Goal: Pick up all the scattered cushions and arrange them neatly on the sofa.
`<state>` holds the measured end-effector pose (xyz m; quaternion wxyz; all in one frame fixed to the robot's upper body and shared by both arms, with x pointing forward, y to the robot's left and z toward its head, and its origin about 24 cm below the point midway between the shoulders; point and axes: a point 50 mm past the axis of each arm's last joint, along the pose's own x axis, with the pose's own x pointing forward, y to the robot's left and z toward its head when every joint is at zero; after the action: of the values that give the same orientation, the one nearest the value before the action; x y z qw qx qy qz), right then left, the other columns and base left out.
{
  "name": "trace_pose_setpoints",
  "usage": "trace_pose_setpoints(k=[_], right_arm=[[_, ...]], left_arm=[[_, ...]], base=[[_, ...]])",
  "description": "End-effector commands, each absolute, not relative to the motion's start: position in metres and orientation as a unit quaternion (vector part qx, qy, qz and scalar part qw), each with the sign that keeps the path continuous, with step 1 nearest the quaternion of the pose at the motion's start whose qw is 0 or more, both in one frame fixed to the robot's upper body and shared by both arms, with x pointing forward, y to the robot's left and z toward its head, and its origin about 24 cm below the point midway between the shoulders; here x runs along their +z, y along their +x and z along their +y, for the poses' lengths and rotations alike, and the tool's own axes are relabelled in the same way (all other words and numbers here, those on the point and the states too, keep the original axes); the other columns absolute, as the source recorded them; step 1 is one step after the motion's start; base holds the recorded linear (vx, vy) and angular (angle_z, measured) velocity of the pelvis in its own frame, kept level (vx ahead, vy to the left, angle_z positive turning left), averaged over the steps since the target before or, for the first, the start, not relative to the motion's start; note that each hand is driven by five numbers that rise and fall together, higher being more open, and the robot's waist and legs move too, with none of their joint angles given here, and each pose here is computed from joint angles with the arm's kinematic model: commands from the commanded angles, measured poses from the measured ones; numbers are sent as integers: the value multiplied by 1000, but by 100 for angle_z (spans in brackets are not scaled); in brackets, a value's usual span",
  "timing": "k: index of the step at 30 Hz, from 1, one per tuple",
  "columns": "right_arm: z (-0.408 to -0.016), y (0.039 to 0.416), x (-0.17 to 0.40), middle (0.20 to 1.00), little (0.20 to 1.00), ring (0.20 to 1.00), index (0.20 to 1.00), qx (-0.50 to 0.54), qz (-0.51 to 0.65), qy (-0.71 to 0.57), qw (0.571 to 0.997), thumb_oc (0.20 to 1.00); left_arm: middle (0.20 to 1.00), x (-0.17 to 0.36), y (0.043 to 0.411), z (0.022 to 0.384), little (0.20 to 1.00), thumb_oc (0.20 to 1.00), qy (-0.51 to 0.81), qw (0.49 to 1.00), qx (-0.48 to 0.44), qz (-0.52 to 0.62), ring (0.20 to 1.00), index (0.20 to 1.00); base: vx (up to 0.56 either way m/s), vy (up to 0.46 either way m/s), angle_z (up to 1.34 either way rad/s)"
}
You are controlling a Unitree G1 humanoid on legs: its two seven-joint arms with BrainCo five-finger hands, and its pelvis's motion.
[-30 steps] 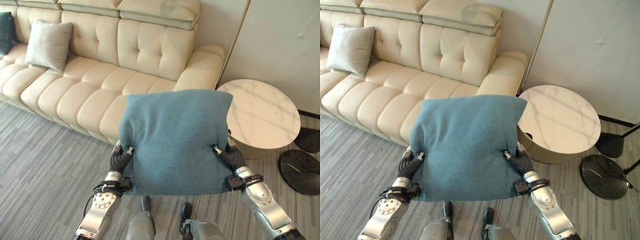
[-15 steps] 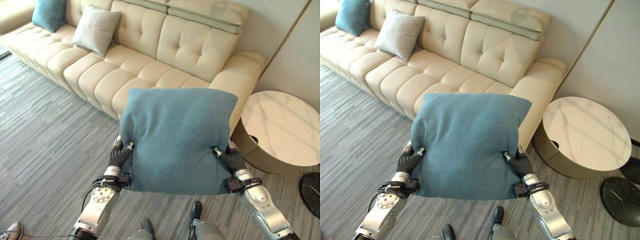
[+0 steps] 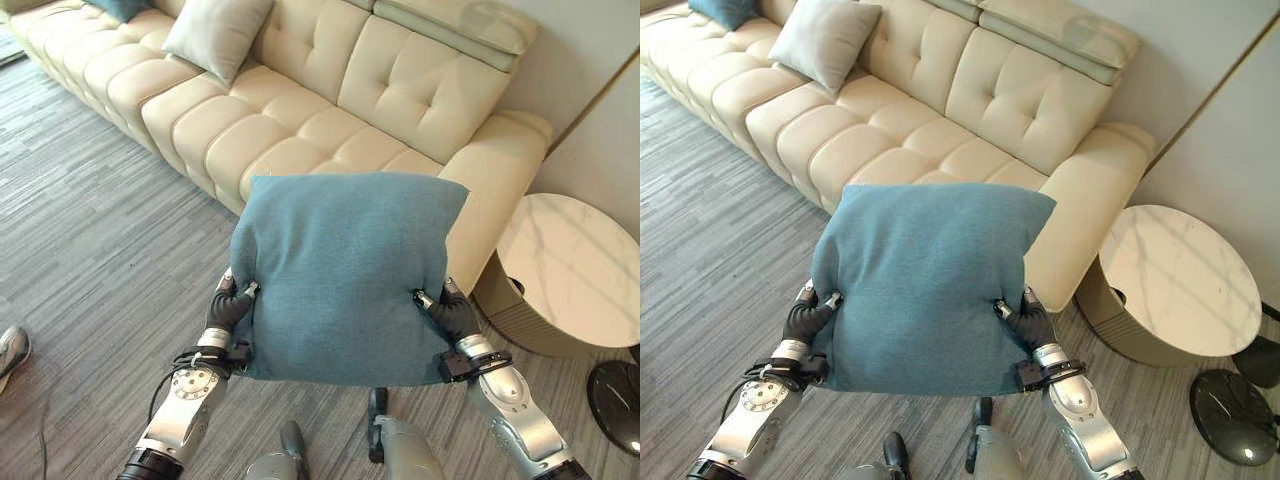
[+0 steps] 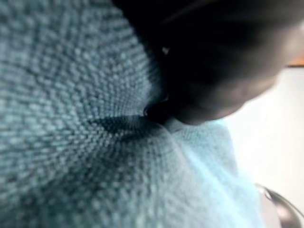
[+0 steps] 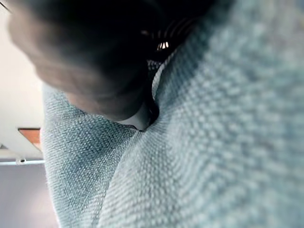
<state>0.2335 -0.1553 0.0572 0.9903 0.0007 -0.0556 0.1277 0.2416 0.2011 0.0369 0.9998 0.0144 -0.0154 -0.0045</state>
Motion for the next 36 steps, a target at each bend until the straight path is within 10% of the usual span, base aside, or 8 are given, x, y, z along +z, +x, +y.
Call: trace_pose_setpoints(k=[1, 36], right_arm=[[-115, 238, 115, 200, 200, 200, 200, 231, -206, 39, 950, 200], [-151, 233, 89, 200, 200, 200, 200, 174, -151, 29, 973, 200]], left_arm=[[200, 91, 254, 143, 200, 200, -17, 975, -149, -163, 200, 200], [200, 67, 241, 157, 200, 200, -9, 985, -128, -112, 200, 200]], base=[[358, -3, 48], [292, 58, -23]])
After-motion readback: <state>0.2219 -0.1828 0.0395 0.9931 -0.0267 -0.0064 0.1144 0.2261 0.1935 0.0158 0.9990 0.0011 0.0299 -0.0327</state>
